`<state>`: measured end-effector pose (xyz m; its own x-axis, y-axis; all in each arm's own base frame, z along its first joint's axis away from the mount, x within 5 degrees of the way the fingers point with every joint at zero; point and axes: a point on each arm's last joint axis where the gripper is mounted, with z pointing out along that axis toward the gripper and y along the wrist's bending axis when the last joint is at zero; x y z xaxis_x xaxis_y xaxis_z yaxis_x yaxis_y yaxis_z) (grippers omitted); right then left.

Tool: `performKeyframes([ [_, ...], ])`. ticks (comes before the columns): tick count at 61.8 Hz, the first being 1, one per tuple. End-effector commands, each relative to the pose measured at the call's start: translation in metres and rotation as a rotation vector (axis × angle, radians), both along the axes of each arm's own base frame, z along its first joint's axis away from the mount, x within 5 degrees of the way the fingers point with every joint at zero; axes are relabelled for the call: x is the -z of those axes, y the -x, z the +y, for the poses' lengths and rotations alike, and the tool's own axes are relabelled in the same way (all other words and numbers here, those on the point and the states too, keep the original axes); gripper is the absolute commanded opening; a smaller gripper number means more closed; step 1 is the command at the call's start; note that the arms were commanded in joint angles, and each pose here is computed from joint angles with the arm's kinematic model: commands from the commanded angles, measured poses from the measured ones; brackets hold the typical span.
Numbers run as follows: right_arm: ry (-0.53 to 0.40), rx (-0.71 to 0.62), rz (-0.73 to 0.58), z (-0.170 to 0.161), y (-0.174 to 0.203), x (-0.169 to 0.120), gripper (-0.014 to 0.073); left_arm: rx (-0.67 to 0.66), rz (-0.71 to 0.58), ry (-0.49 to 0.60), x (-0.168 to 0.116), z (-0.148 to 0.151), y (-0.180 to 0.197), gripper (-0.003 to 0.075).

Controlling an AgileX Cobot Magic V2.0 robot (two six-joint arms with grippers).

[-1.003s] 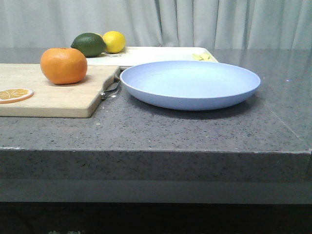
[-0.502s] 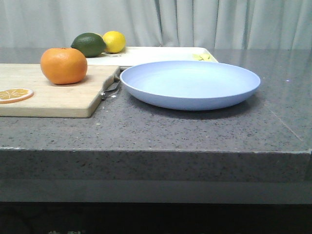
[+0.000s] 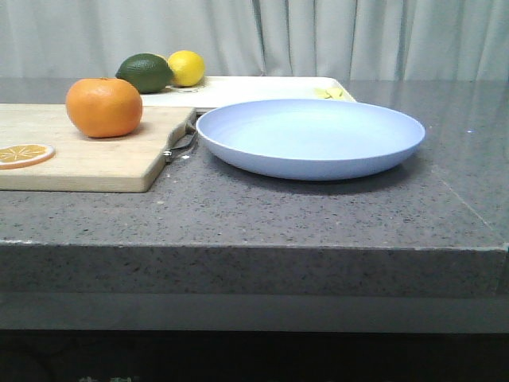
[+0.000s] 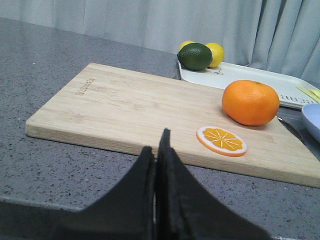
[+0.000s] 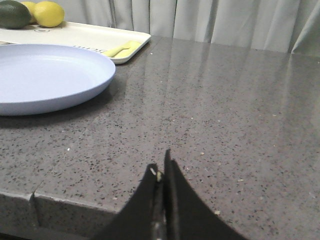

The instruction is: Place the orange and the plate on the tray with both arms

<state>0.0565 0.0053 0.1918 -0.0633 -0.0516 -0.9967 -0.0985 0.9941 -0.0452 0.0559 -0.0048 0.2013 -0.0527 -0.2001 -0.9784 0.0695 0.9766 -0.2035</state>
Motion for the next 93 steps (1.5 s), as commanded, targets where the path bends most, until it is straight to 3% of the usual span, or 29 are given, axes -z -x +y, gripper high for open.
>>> performKeyframes([
  [1, -0.002, 0.004, -0.109, 0.000, 0.002, -0.010, -0.0069, -0.009, -0.101, 0.020, -0.007, 0.001, 0.001, -0.0017],
  [26, -0.010, 0.002, -0.181, 0.000, 0.002, -0.017, -0.0069, -0.013, -0.140, 0.023, -0.011, 0.001, 0.002, -0.0017],
  [38, -0.119, -0.001, -0.267, -0.001, 0.008, -0.045, -0.0065, -0.031, -0.350, 0.037, -0.032, 0.003, 0.006, -0.0017],
  [47, -0.126, -0.013, -0.249, -0.001, 0.017, -0.081, -0.0060, -0.027, -0.398, -0.008, -0.061, 0.003, 0.013, -0.0017],
  [56, -0.118, -0.018, -0.176, 0.001, 0.012, -0.122, -0.0060, -0.031, -0.308, -0.132, -0.096, 0.002, 0.011, -0.0017],
  [68, -0.105, -0.015, -0.037, 0.005, -0.029, -0.162, -0.0060, -0.030, -0.049, -0.178, -0.128, 0.001, -0.023, -0.0017],
  [76, -0.100, -0.011, 0.023, 0.007, -0.056, -0.168, -0.0060, -0.024, 0.030, -0.194, -0.132, 0.000, -0.047, -0.0017],
  [83, -0.100, -0.007, 0.028, 0.008, -0.067, -0.166, -0.0047, -0.021, 0.008, -0.191, -0.135, -0.001, -0.053, -0.0017],
  [89, -0.100, -0.007, 0.034, 0.008, -0.068, -0.166, 0.0037, -0.021, 0.008, -0.191, -0.135, -0.001, -0.054, -0.0002],
  [93, -0.099, -0.007, 0.033, 0.008, -0.068, -0.166, 0.0118, -0.020, 0.016, -0.189, -0.133, -0.001, -0.054, 0.0058],
])
